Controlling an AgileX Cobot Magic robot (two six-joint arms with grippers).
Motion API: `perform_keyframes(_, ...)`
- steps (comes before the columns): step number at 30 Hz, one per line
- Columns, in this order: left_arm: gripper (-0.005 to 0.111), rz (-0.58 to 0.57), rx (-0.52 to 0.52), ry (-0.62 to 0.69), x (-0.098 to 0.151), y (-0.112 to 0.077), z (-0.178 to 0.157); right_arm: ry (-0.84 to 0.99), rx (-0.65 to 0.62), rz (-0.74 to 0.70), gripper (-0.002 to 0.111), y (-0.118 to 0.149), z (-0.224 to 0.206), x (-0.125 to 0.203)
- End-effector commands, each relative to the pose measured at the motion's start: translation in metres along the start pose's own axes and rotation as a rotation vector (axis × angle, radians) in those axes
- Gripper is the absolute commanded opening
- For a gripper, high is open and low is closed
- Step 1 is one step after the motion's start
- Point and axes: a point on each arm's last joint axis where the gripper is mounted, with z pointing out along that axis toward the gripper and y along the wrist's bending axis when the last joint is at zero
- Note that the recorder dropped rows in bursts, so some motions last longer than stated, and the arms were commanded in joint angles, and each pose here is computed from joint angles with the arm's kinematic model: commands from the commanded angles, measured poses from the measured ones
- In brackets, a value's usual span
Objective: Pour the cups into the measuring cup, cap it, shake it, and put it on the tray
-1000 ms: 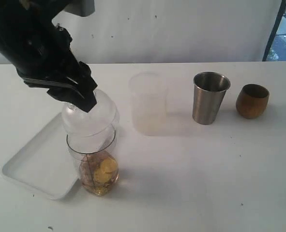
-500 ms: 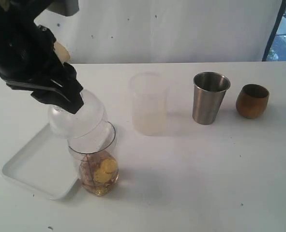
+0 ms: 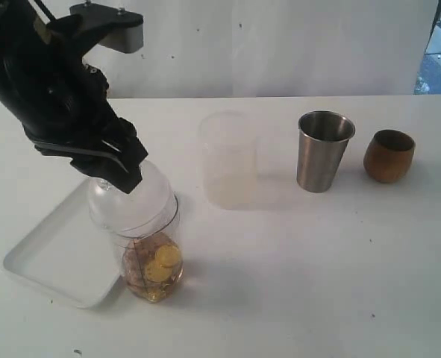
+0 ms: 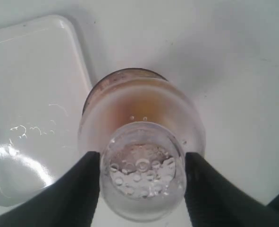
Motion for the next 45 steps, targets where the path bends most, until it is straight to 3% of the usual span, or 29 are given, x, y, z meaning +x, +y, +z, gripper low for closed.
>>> perform_keyframes(1, 0.0, 0.009, -0.013, 0.003, -0.001, 0.0, 0.002, -0.011, 0.01, 0.004, 0.0, -0.001, 0.0, -0.001)
perform_keyframes(20, 0.0, 0.049, -0.002, 0.031, -0.004, 0.001, 0.012, -0.011, 0.01, 0.004, 0.0, -0.001, 0.0, -0.001)
perform_keyframes(45, 0.0, 0.08, 0.033, -0.025, -0.009, -0.003, 0.013, -0.011, 0.01, 0.004, 0.0, -0.001, 0.0, -0.001)
